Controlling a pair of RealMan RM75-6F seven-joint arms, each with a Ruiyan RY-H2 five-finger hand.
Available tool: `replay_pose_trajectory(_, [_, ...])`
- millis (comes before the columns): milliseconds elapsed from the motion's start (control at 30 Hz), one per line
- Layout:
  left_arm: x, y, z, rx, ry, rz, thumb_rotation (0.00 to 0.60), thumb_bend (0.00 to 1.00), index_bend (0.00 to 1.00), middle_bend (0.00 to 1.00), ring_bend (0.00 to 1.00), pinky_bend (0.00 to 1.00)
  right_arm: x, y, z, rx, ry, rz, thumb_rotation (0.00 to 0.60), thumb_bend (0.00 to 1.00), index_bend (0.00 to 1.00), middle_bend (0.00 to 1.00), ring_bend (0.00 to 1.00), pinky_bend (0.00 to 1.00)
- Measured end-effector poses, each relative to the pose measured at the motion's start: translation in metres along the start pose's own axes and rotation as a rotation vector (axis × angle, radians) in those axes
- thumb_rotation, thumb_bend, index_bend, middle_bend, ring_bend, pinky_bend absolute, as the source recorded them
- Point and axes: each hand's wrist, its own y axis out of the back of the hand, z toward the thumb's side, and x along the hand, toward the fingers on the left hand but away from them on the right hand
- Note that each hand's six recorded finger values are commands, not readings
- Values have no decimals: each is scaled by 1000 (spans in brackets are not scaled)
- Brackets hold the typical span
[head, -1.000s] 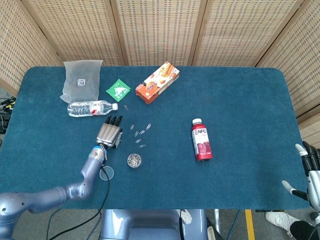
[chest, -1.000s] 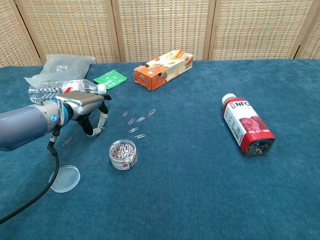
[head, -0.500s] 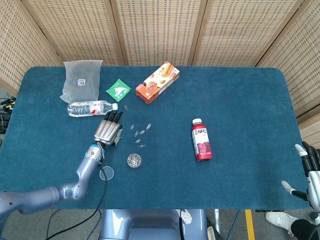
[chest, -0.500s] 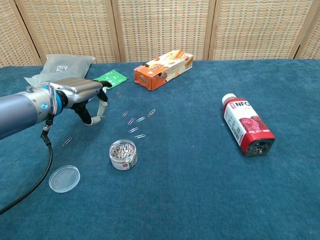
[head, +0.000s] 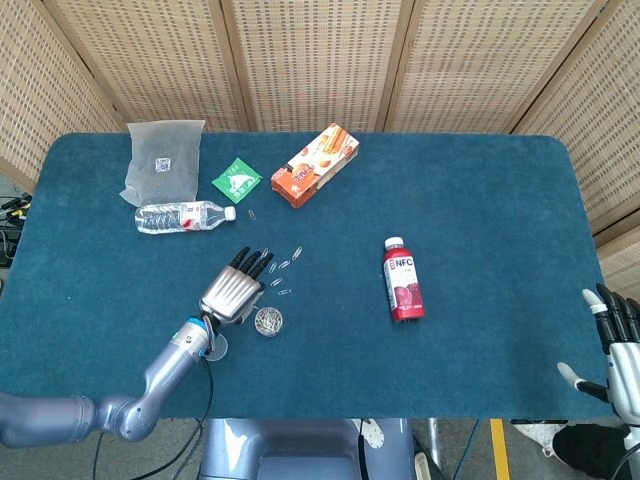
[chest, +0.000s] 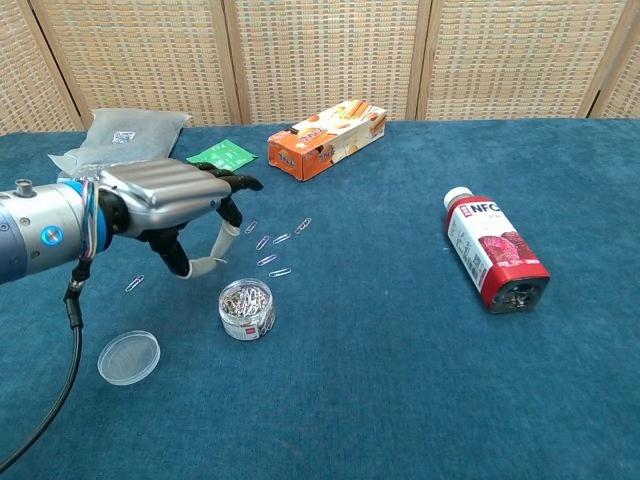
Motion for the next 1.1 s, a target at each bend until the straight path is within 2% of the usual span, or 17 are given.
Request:
replay_pose_trajectory(267, [0, -4, 9, 18, -7, -22, 600, 438, 724, 0, 0, 0, 0, 2, -2, -4, -4, -3, 600, 0, 0, 0, 0, 0])
replay_pose_trajectory(333, [0, -4, 11, 20, -11, -25, 600, 437, 668, 0, 0, 0, 0, 2, -2, -6, -4, -4, 600, 0, 0, 0, 0, 0])
replay_pose_trajectory(367, [0, -4, 12, 18, -13, -26, 600, 415, 588, 0, 0, 0, 0, 2, -2, -7, -5, -4, 600, 0, 0, 0, 0, 0])
replay_pose_trajectory(433, [-1, -5, 14, 11, -20, -30, 600, 310, 383, 0, 0, 0, 0, 3, -3, -8, -5, -6, 600, 0, 0, 0, 0, 0])
replay_pose_trajectory(500, [-1, -6, 14, 10, -22, -34, 600, 174, 120, 0, 0, 0, 0, 3, -3, -8, -4, -7, 600, 0, 0, 0, 0, 0])
replay_pose_trajectory(567, [-2, -6, 14, 0, -20, -38, 600, 131, 12, 0, 0, 0, 1, 3, -2, -8, -4, -6, 600, 0, 0, 0, 0, 0])
replay_pose_trajectory(733, [-3, -1, 15, -61, -24, -27, 600, 78, 0, 0, 0, 0, 1, 4, -2, -7, -1, -9, 600, 0, 0, 0, 0, 0])
replay_pose_trajectory(867, [-9, 16, 5, -122, -20, 29, 600, 69, 0, 0, 0, 0, 1, 3, -1, -7, 1, -8, 600, 0, 0, 0, 0, 0])
replay_pose_trajectory(1000, [-21, 35, -24, -159, 34, 105, 600, 57, 0, 0, 0, 0, 1, 3, 0, -5, 5, -6, 600, 0, 0, 0, 0, 0])
replay_pose_trajectory(1100, [-36, 44, -59, -165, 121, 159, 600, 48, 0, 0, 0, 0, 2, 2, 1, -6, 8, -6, 600, 0, 0, 0, 0, 0])
